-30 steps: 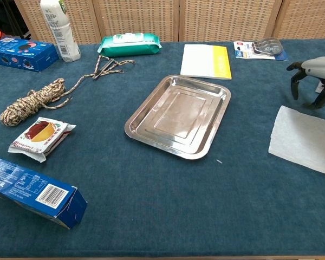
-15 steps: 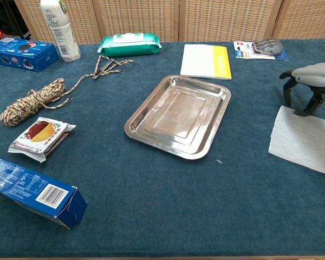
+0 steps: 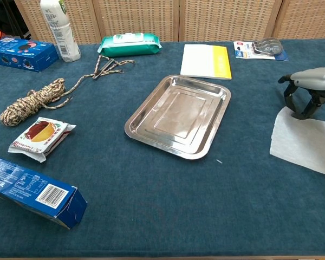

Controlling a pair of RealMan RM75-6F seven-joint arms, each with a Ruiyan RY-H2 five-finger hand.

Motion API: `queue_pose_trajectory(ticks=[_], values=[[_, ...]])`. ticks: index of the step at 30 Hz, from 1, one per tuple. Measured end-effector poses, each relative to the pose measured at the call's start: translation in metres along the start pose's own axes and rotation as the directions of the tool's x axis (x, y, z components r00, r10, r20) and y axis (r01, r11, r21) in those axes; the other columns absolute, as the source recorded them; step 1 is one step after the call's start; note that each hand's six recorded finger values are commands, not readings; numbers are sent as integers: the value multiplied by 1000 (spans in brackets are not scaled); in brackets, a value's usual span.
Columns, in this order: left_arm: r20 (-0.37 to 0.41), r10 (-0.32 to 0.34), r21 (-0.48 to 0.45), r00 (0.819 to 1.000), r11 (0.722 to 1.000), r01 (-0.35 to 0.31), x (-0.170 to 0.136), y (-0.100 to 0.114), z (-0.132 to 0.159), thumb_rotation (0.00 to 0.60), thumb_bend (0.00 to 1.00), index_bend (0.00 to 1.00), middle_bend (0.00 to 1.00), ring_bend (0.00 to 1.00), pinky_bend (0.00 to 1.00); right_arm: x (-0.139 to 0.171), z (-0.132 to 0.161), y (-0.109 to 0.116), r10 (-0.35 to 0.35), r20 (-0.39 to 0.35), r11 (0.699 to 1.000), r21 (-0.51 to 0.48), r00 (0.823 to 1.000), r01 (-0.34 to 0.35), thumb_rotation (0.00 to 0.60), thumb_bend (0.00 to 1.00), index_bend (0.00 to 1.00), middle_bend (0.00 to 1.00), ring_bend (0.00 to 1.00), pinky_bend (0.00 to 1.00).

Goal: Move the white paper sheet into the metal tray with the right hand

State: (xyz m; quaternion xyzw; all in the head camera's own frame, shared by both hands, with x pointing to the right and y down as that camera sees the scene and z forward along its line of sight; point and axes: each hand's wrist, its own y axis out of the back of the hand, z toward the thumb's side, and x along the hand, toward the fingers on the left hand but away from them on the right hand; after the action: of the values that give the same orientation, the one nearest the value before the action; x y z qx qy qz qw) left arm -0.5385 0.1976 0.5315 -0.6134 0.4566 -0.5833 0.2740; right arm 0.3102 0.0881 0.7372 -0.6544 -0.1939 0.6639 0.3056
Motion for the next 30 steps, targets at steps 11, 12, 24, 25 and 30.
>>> queue_pose_trajectory(ticks=[11, 12, 24, 25, 30], values=[[3, 0, -3, 1000, 1000, 0, -1, 0, 0, 600, 0, 0, 0, 0, 0, 6, 0, 2, -9, -27, 1000, -30, 1000, 9, 600, 579, 656, 0, 0, 0], [3, 0, -4, 1000, 1000, 0, -1, 0, 0, 600, 0, 0, 0, 0, 0, 7, 0, 3, -16, -31, 999, -29, 999, 15, 600, 588, 660, 0, 0, 0], [15, 7, -17, 1000, 1000, -7, -4, 3, 2, 600, 0, 0, 0, 0, 0, 25, 23, 47, -171, -110, 985, 7, 979, 173, 600, 615, 682, 0, 0, 0], [16, 8, -20, 1000, 1000, -8, -4, 4, 1, 600, 0, 0, 0, 0, 0, 26, 30, 53, -187, -124, 982, 14, 975, 190, 600, 613, 684, 0, 0, 0], [17, 13, -33, 1000, 999, -12, -5, 7, 0, 600, 0, 0, 0, 0, 0, 28, 58, 74, -246, -177, 965, 50, 953, 259, 600, 613, 691, 0, 0, 0]])
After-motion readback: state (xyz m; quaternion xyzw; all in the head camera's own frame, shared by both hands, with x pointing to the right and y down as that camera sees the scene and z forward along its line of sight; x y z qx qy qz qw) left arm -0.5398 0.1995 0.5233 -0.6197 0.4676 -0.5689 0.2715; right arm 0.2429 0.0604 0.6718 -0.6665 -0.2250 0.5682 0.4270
